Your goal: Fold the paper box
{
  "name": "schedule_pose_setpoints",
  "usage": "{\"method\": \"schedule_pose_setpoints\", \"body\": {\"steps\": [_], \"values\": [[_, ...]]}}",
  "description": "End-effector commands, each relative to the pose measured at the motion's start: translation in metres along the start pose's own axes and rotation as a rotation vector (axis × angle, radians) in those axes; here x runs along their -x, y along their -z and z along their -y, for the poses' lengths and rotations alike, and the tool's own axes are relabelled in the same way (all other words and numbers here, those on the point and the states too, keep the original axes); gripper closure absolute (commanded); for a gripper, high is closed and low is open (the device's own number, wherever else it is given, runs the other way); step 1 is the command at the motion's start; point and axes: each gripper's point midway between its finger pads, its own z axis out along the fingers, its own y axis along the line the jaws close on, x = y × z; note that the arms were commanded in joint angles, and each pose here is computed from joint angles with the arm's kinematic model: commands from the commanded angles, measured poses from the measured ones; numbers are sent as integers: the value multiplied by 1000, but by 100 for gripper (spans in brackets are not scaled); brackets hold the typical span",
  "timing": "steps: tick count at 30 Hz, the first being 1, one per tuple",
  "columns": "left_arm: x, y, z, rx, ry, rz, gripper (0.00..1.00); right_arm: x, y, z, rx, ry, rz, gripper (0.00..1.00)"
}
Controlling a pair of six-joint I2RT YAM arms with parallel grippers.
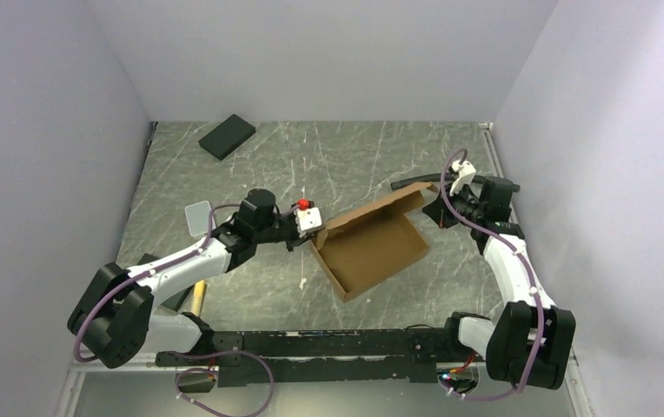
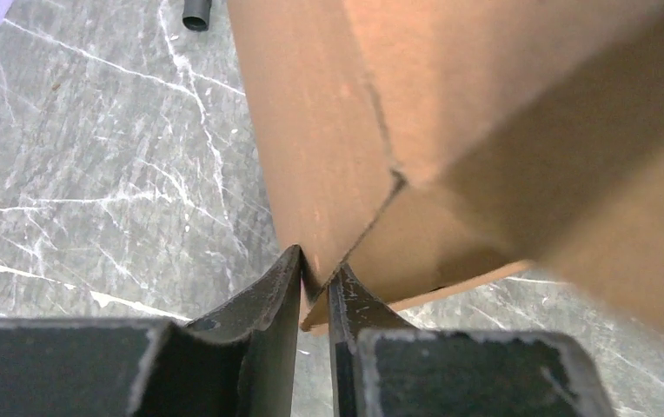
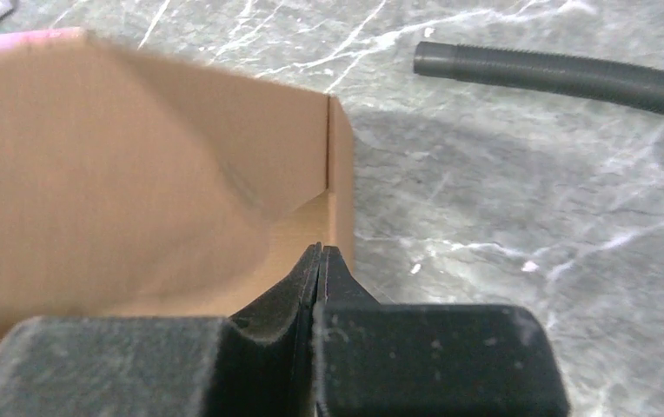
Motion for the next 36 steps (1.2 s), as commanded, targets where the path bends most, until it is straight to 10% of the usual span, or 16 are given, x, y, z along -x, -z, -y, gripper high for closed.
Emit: {"method": "schedule_pose_setpoints", "body": {"steps": [1, 13, 21, 27, 36], "values": [[-28, 2, 3, 24, -5, -101, 79, 21, 19, 13, -62, 109, 47, 98], [27, 32, -29, 235, 284, 34, 21, 36, 44, -11, 35, 106, 102, 75], [44, 64, -28, 330, 442, 99, 17, 45, 63, -30, 95, 269, 96, 56], [16, 86, -39, 547, 696, 17, 9, 21, 91, -108, 440, 586, 144, 2], [-43, 107, -20, 746, 1039, -75, 7, -51, 66, -125, 598, 1131, 57, 0]]}}
